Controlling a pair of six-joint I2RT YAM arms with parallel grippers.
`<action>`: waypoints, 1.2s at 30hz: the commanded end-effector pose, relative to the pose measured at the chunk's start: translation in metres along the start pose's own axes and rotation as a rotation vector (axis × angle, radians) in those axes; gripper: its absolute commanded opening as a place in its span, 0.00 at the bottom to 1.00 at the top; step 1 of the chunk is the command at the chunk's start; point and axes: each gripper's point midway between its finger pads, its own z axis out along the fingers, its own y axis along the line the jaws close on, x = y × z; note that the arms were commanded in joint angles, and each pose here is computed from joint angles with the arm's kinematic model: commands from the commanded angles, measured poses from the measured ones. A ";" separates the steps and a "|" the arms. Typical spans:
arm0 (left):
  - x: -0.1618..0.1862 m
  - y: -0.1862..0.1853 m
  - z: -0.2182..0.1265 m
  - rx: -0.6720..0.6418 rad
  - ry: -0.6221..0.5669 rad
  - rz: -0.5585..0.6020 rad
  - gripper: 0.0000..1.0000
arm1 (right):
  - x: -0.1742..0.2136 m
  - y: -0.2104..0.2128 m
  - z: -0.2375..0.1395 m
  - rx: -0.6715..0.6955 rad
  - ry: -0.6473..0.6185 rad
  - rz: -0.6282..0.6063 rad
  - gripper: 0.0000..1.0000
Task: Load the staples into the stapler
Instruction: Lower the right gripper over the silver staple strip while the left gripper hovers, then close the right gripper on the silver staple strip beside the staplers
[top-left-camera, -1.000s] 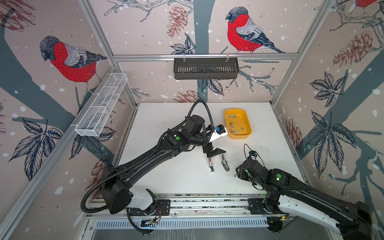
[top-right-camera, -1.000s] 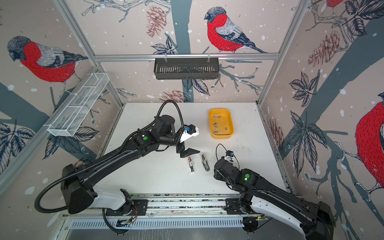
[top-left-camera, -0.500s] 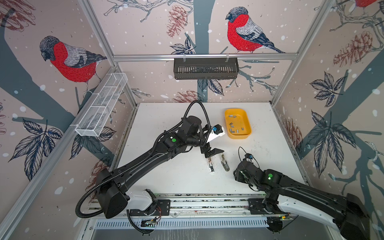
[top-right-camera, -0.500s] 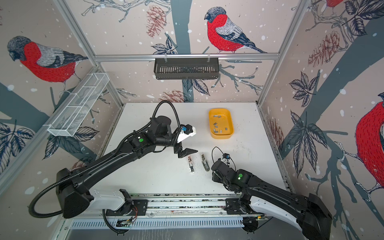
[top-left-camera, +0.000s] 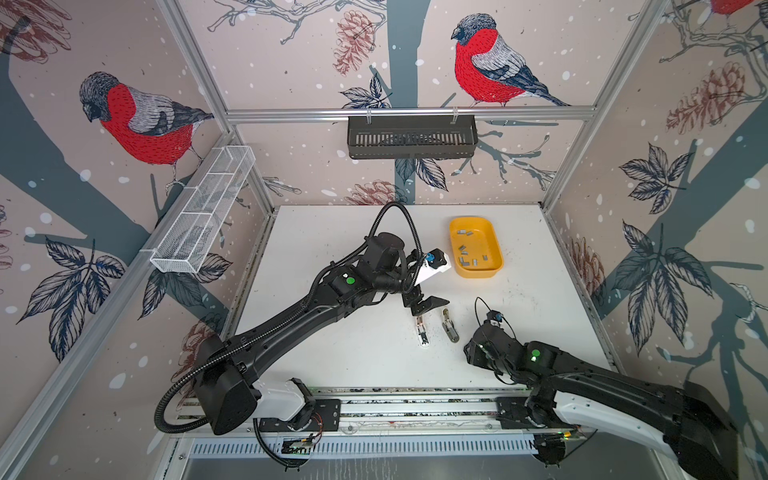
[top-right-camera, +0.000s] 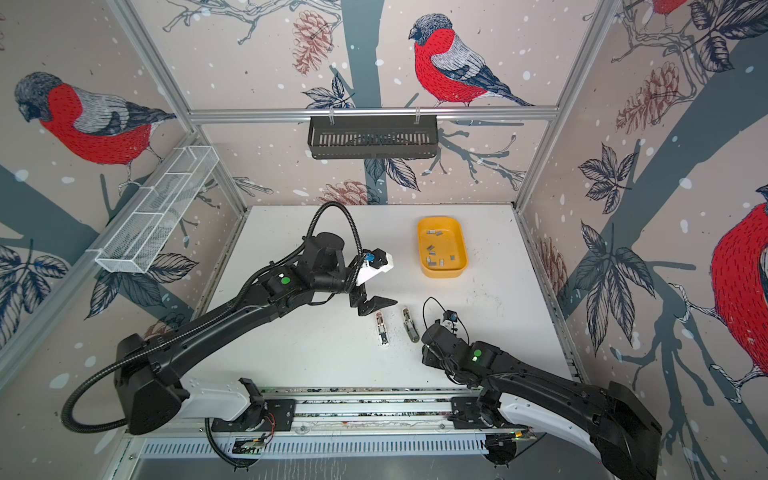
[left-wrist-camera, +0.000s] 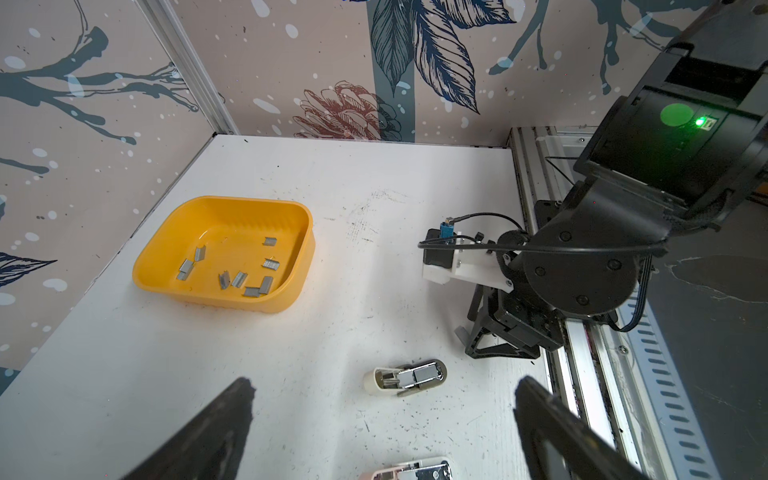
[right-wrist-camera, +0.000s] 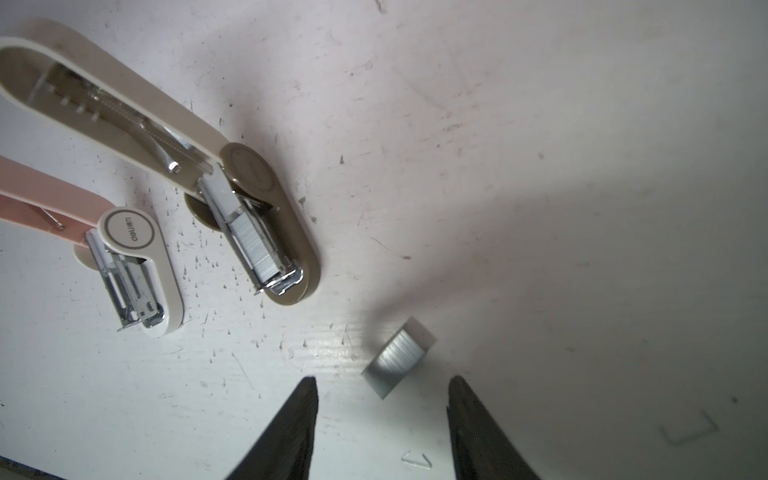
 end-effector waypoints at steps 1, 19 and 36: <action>-0.008 0.001 0.001 -0.001 -0.027 0.017 0.97 | -0.001 0.004 0.002 -0.023 -0.010 0.004 0.52; -0.003 -0.002 0.007 0.019 -0.006 0.013 0.97 | -0.006 0.018 0.010 -0.055 -0.017 -0.028 0.49; -0.003 -0.004 0.009 0.017 0.003 0.019 0.97 | -0.009 -0.004 -0.006 0.124 -0.017 -0.070 0.39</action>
